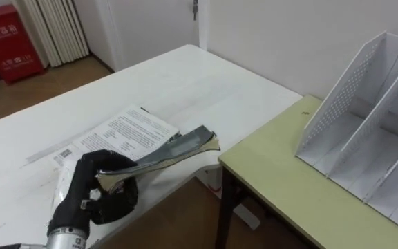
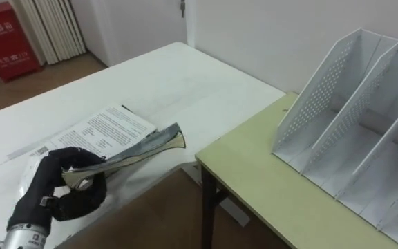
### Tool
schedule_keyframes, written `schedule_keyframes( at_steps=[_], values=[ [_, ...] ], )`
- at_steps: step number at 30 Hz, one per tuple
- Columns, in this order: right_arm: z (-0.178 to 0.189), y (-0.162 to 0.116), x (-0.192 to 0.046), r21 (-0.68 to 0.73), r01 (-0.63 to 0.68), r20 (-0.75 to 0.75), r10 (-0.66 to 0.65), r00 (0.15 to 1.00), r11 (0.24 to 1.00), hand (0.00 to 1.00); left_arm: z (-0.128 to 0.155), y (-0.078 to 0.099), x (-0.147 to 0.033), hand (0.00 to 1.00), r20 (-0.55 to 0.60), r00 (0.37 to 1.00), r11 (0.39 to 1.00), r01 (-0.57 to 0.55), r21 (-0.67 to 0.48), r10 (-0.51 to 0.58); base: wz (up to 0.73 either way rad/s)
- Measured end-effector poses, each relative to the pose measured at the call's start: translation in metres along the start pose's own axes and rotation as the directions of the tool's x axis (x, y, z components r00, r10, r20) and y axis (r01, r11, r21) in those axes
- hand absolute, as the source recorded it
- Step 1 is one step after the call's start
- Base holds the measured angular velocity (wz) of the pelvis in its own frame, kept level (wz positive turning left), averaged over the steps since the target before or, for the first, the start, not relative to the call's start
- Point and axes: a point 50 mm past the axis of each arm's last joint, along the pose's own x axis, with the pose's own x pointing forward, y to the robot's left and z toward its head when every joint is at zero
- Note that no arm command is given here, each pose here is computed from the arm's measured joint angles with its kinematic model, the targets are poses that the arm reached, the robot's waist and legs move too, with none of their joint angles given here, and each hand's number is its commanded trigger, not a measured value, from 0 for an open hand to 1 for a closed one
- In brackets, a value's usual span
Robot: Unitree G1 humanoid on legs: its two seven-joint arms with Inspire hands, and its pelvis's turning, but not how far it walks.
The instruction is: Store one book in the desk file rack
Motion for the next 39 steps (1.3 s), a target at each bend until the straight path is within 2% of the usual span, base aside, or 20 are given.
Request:
schedule_keyframes(
  at_steps=[3, 10, 14, 18, 24, 27, 33, 39],
  values=[
    [0.009, 0.001, 0.000, 0.015, -0.038, 0.053, 0.037, 0.998, 0.999, 0.00, 0.002, 0.000, 0.000, 1.00, 0.014, 0.999, 0.998, 0.034, -0.046, -0.034, 0.00],
    [0.046, 0.000, -0.009, 0.036, -0.159, 0.255, 0.145, 0.956, 0.987, 0.00, 0.007, -0.001, 0.002, 1.00, 0.076, 0.987, 0.949, 0.160, -0.271, -0.145, -0.01],
    [0.073, -0.006, -0.020, 0.005, -0.220, 0.390, 0.201, 0.899, 0.975, 0.00, 0.010, 0.000, 0.002, 1.00, 0.131, 0.971, 0.879, 0.239, -0.412, -0.202, -0.08],
    [0.084, -0.009, -0.026, 0.058, -0.294, 0.483, 0.231, 0.845, 0.954, 0.00, 0.013, 0.004, 0.001, 1.00, 0.197, 0.949, 0.796, 0.313, -0.519, -0.245, -0.02],
    [0.109, -0.015, -0.041, 0.059, -0.370, 0.624, 0.255, 0.738, 0.927, 0.00, 0.017, 0.011, 0.000, 1.00, 0.278, 0.925, 0.709, 0.378, -0.595, -0.259, -0.03],
    [0.115, -0.028, -0.049, 0.122, -0.395, 0.693, 0.207, 0.690, 0.910, 0.00, 0.017, 0.014, -0.001, 1.00, 0.321, 0.906, 0.661, 0.420, -0.622, -0.275, 0.00],
    [0.121, -0.052, -0.063, 0.219, -0.399, 0.779, 0.086, 0.621, 0.891, 0.00, 0.004, 0.017, -0.003, 1.00, 0.277, 0.912, 0.629, 0.410, -0.660, -0.304, -0.01],
    [0.127, -0.052, -0.068, 0.223, -0.439, 0.809, 0.085, 0.581, 0.870, 0.00, 0.001, 0.014, -0.004, 1.00, 0.282, 0.888, 0.596, 0.454, -0.662, -0.364, -0.06]
  ],
)
